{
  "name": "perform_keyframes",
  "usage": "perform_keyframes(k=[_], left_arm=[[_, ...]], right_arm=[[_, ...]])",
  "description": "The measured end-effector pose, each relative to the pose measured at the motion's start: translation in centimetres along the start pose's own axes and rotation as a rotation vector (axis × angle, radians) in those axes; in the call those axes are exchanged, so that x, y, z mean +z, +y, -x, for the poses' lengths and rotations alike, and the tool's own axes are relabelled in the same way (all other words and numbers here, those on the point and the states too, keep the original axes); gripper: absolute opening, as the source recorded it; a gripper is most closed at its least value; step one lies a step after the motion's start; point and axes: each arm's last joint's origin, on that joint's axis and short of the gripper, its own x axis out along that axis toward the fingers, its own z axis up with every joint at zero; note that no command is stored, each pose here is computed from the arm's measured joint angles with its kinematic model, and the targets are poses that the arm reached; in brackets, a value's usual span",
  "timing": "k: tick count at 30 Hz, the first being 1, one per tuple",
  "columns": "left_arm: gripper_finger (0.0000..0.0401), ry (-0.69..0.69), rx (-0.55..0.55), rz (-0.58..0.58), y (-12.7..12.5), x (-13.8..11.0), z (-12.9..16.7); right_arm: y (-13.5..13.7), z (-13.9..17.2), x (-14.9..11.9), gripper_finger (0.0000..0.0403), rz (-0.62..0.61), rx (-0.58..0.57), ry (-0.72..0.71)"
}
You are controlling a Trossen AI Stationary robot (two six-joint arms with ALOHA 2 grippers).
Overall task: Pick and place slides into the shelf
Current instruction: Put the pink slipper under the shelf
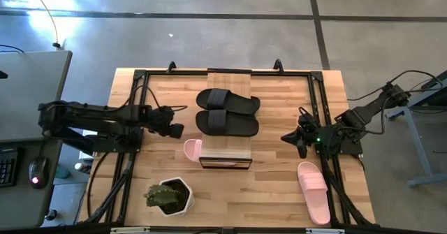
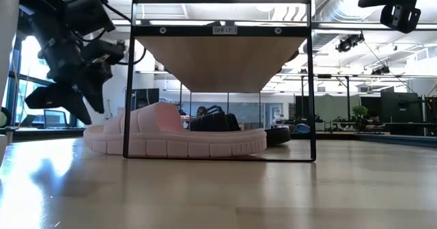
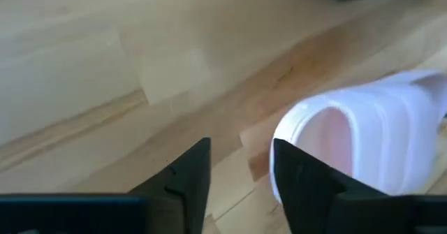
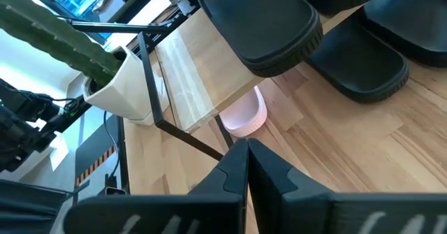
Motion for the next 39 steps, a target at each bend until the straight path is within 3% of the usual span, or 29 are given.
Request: perform_keyframes(k=[5, 11, 17, 27, 39], left_arm=[[0.0068, 0.036, 0.026, -0.025, 0.0, 0.0, -0.8], [0.0005, 0.099, -0.060, -0.034, -0.8, 0.2, -1.7], [0.0017, 0.168, -0.071, -0.004, -1.0, 0.1, -2.5], [0.0006, 0.201, -0.167, -0.006, -2.7, -1.3, -3.0], [0.0001, 0.169, -0.133, 0.019, -2.5, -1.2, -3.0]], right_arm=[[0.0, 0.0, 0.0, 0.0000, 0.000, -0.002, -0.003], [0.0, 0.0, 0.0, 0.0000, -0.002, -0.004, -0.006], [0.0, 0.0, 0.0, 0.0000, 0.000, -0.005, -0.006], [-0.1, 0.0, -0.1, 0.0000, 0.008, -0.017, 0.002], [-0.2, 0.0, -0.1, 0.0000, 0.009, -0.018, 0.002]])
